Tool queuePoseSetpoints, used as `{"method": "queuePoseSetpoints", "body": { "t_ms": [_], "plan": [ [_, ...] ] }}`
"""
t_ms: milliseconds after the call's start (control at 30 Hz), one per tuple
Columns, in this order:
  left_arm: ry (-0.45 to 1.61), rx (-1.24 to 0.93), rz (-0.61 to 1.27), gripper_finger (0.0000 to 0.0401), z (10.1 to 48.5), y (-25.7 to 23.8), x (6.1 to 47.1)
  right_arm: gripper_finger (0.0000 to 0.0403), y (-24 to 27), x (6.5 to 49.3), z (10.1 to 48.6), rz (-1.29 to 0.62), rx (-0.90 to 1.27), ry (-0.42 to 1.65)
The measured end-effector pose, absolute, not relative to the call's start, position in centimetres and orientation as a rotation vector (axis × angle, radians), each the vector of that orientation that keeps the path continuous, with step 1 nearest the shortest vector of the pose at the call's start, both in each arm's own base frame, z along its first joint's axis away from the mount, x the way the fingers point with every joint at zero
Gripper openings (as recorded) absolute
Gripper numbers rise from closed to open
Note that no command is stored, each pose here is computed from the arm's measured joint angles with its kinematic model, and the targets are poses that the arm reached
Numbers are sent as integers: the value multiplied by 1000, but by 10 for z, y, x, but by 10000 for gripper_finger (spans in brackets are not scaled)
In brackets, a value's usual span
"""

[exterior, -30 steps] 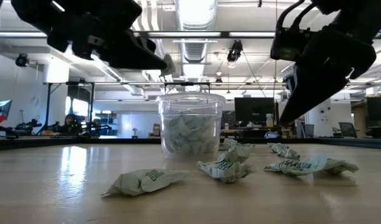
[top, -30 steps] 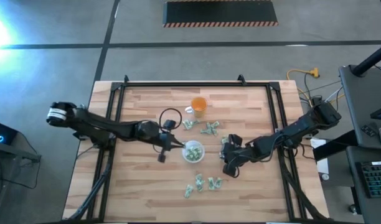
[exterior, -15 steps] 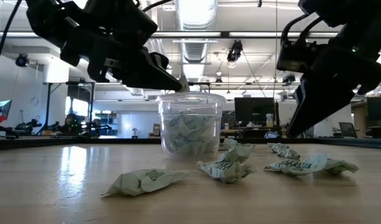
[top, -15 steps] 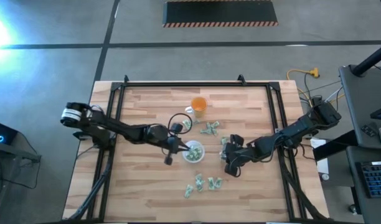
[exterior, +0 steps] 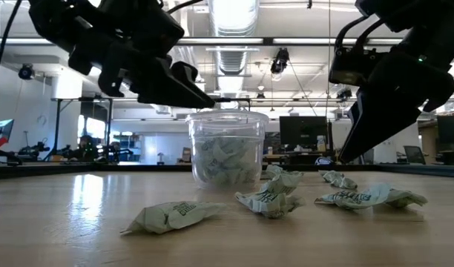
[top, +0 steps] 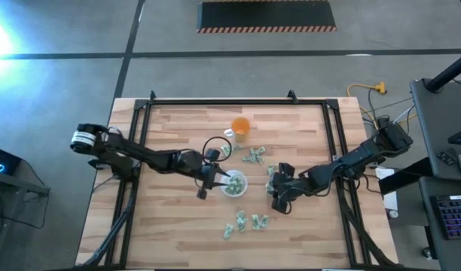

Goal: Pick and place Stevia / Truvia into bins
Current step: Put the green stevia packet into the transparent container

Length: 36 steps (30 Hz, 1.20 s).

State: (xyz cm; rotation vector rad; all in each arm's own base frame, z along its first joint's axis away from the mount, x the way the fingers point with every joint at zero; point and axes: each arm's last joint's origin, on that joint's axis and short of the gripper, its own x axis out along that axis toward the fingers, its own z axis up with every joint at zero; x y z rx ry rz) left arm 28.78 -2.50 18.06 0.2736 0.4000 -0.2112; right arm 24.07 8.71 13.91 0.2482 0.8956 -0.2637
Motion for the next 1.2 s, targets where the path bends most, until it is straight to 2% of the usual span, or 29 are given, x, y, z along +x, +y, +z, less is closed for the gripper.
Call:
{"method": "queuePoseSetpoints", "body": {
  "t_ms": [400,700,867,1200],
  "plan": [
    [434,277,-184,150,214,-22,257,162,87,244,115,-312,196,954],
    [391,272,-176,150,227,-20,234,158,86,245,114,-306,175,964],
    [372,278,-145,151,229,-18,226,131,86,245,114,-305,175,966],
    [377,279,-140,151,231,-18,222,49,85,244,115,-291,149,971]
  ]
}}
